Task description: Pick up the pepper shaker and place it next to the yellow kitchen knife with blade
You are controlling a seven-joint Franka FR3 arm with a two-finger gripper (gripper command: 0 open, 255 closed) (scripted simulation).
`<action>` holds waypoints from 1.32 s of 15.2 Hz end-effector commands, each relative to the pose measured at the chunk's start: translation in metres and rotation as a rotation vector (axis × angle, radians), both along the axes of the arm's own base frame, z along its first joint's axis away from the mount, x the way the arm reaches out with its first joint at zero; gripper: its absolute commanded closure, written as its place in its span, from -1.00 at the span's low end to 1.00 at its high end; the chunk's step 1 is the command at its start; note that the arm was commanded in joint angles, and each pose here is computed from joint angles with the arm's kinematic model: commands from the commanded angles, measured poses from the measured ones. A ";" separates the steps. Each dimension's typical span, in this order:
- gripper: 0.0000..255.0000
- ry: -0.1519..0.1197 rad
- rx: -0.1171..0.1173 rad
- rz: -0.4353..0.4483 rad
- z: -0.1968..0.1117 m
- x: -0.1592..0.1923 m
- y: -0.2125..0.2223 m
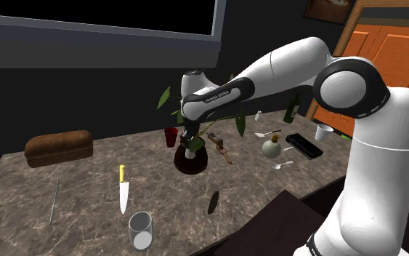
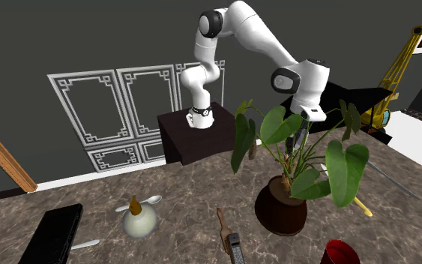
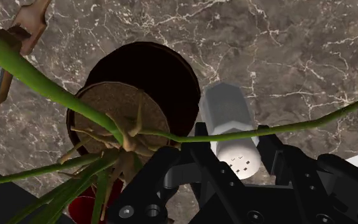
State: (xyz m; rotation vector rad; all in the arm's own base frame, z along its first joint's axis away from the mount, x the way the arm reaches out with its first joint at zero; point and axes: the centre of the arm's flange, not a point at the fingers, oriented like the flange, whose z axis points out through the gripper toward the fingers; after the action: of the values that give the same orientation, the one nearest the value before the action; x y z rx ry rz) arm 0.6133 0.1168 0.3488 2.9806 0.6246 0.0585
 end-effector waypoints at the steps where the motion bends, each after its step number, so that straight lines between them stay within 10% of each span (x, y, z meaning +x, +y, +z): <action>1: 1.00 0.000 0.000 -0.001 -0.002 0.020 0.019; 6: 1.00 0.000 0.000 -0.001 -0.001 0.071 0.068; 20: 1.00 0.000 0.000 -0.001 -0.075 0.071 0.068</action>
State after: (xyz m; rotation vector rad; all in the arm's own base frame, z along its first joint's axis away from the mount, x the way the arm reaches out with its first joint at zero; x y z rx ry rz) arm 0.6834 0.1840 0.2792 2.9807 0.6236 0.0571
